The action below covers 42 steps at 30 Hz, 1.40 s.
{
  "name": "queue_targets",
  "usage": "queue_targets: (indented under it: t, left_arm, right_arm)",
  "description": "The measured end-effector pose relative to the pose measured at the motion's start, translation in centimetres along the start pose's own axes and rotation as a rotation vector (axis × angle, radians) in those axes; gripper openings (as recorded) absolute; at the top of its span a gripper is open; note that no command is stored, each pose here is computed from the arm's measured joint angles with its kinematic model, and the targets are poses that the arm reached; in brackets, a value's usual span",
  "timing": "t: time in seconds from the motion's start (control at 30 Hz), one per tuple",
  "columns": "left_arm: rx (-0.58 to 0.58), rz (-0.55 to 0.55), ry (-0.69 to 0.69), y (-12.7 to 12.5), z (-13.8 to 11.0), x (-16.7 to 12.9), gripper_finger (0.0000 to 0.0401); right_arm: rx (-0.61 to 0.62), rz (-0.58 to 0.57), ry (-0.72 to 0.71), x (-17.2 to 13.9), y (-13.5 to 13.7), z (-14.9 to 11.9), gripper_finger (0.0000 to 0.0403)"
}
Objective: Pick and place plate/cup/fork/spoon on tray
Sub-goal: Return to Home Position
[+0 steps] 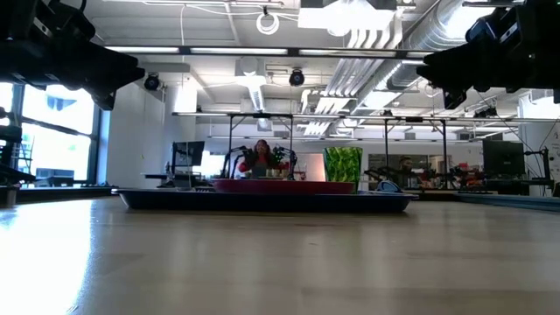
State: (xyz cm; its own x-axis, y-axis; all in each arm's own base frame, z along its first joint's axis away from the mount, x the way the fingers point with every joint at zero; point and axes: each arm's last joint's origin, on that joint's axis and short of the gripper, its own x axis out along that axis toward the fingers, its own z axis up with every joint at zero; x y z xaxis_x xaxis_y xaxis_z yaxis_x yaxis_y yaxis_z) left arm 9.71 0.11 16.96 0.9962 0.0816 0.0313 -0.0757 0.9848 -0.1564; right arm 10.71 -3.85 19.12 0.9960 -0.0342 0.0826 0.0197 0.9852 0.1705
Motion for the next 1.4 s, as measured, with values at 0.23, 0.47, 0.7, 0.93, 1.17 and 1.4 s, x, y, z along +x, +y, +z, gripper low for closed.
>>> queue_targets:
  t: [0.23, 0.47, 0.7, 0.93, 1.17, 1.4]
  left_arm:
    - [0.000, 0.000, 0.000, 0.00, 0.00, 0.00, 0.0103]
    - [0.000, 0.000, 0.000, 0.00, 0.00, 0.00, 0.0103]
    - [0.000, 0.000, 0.000, 0.00, 0.00, 0.00, 0.0103]
    - [0.000, 0.000, 0.000, 0.00, 0.00, 0.00, 0.0103]
    - [0.000, 0.000, 0.000, 0.00, 0.00, 0.00, 0.0103]
    - [0.000, 0.000, 0.000, 0.00, 0.00, 0.00, 0.0103]
  right_arm:
    - [-0.019, -0.027, -0.059, -0.56, 0.24, 0.52, 0.0114]
    - [0.024, -0.116, -0.031, -0.62, -0.06, 0.09, 0.0114]
    - [0.058, -0.118, -0.023, -0.63, -0.09, -0.01, 0.0114]
    - [0.058, -0.120, -0.017, -0.63, -0.10, -0.07, 0.0114]
    - [0.058, -0.120, -0.017, -0.63, -0.10, -0.07, 0.0114]
    - [0.058, -0.120, -0.017, -0.63, -0.10, -0.07, 0.0114]
